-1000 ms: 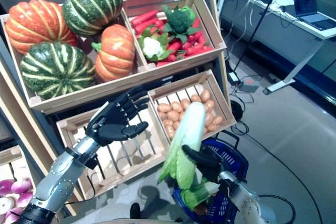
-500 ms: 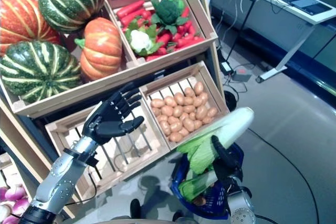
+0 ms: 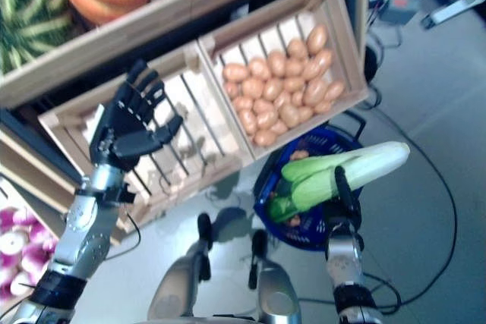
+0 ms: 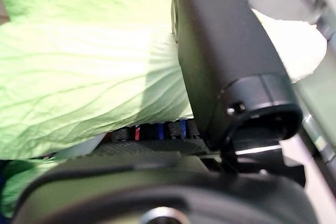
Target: Put vegetables into the basket
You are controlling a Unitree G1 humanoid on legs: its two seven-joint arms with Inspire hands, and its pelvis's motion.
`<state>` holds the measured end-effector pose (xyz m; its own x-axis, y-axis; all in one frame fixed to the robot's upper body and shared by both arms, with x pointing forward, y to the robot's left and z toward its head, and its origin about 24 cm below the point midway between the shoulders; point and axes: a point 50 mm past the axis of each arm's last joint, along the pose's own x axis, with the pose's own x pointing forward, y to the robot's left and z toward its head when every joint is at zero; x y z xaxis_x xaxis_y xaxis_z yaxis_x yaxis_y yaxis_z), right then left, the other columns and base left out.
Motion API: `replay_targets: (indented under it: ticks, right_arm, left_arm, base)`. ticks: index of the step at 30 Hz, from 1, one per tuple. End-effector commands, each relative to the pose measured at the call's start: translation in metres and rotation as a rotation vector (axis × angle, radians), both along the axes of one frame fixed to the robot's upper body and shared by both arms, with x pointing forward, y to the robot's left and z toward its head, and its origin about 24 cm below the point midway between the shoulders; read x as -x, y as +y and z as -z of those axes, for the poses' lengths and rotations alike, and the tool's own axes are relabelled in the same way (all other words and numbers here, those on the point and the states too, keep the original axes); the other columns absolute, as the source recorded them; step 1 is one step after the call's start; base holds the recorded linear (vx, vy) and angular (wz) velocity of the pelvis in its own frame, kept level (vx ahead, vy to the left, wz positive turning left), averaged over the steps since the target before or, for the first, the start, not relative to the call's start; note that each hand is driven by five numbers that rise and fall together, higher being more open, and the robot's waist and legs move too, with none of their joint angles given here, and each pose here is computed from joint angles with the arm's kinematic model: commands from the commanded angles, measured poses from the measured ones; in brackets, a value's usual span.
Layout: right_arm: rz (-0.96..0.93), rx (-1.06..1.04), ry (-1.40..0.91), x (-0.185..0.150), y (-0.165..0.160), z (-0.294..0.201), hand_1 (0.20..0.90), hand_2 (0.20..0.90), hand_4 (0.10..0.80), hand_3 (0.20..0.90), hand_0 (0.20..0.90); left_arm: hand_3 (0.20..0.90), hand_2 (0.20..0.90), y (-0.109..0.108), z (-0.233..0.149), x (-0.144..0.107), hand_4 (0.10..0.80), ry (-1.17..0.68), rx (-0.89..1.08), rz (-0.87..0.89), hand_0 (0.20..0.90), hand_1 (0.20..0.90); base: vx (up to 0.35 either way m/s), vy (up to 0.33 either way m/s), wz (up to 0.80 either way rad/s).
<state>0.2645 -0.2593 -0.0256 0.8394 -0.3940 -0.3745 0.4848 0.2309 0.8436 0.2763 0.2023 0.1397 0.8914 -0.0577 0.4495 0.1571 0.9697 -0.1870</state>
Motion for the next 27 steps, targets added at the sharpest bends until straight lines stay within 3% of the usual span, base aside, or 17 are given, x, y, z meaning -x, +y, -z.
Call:
replay_targets:
  ticks: [1, 10, 16, 27]
  right_arm:
    - [0.146, 0.029, -0.192, 0.0, -0.03, -0.028, 0.3, 0.3, 0.4, 0.3, 0.3]
    - [0.12, -0.003, -0.222, -0.039, -0.023, -0.052, 0.3, 0.3, 0.4, 0.3, 0.3]
    - [0.118, -0.072, -0.226, -0.051, -0.023, -0.057, 0.3, 0.3, 0.4, 0.3, 0.3]
    - [0.175, 0.08, 0.201, -0.035, -0.064, -0.04, 0.3, 0.3, 0.4, 0.3, 0.3]
  left_arm:
    - [0.9, 0.9, 0.01, -0.047, 0.011, 0.8, -0.289, -0.004, -0.088, 0.9, 0.9]
    - [0.9, 0.9, -0.01, -0.068, 0.001, 0.8, -0.367, 0.007, -0.078, 0.9, 0.9]
    - [0.9, 0.9, -0.012, -0.071, -0.004, 0.8, -0.371, 0.067, -0.075, 0.9, 0.9]
    - [0.9, 0.9, -0.01, -0.078, -0.005, 0.8, -0.334, 0.064, -0.03, 0.9, 0.9]
  base:
    - [-0.121, -0.064, 0.14]
    - [-0.092, -0.034, 0.15]
    - [0.023, 0.002, 0.03]
    - [0.047, -0.061, 0.04]
